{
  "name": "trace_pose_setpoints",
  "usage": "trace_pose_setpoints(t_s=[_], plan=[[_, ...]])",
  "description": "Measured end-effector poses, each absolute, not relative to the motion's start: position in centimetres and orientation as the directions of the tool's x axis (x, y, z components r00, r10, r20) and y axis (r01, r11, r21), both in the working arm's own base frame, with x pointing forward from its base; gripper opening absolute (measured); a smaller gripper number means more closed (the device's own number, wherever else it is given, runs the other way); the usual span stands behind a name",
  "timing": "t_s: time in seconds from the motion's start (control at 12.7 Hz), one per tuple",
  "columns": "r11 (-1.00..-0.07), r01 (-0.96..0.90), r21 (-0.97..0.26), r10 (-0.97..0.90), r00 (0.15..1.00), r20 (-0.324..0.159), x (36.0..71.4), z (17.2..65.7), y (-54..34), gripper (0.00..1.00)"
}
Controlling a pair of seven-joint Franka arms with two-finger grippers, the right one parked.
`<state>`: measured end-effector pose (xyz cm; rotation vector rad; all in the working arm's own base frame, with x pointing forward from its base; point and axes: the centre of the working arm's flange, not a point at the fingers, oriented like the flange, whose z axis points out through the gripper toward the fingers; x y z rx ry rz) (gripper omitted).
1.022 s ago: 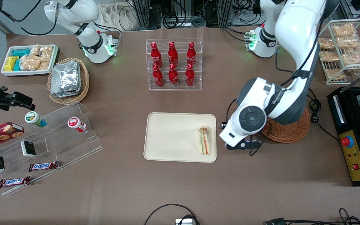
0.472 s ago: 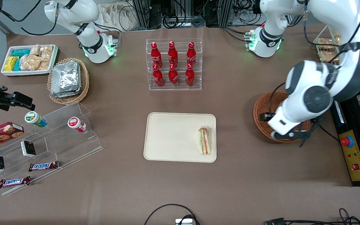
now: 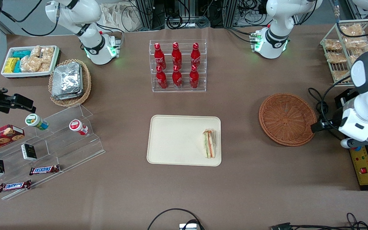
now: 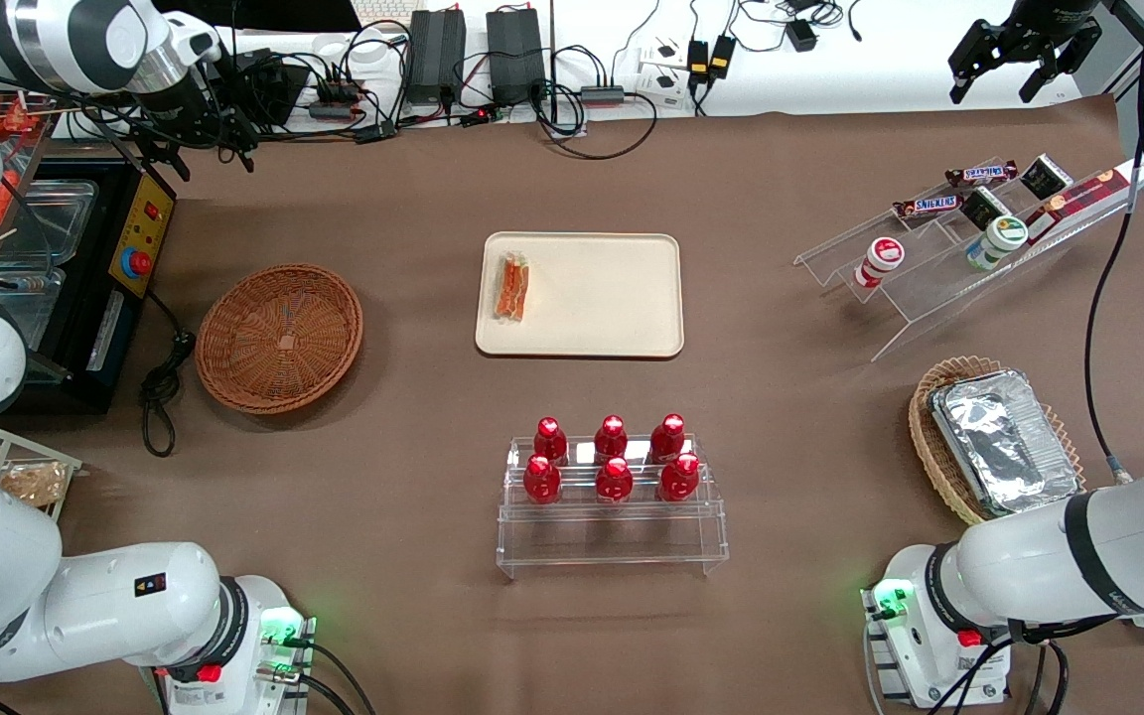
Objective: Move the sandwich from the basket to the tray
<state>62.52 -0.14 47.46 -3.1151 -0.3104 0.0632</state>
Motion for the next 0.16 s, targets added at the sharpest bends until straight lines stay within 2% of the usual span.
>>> trace_pose_setpoints(t_s=[0.16], plan=[[-0.978,0.209,0.024,0.207,0.977,-0.058,63.39,48.17,-0.47,1.0]])
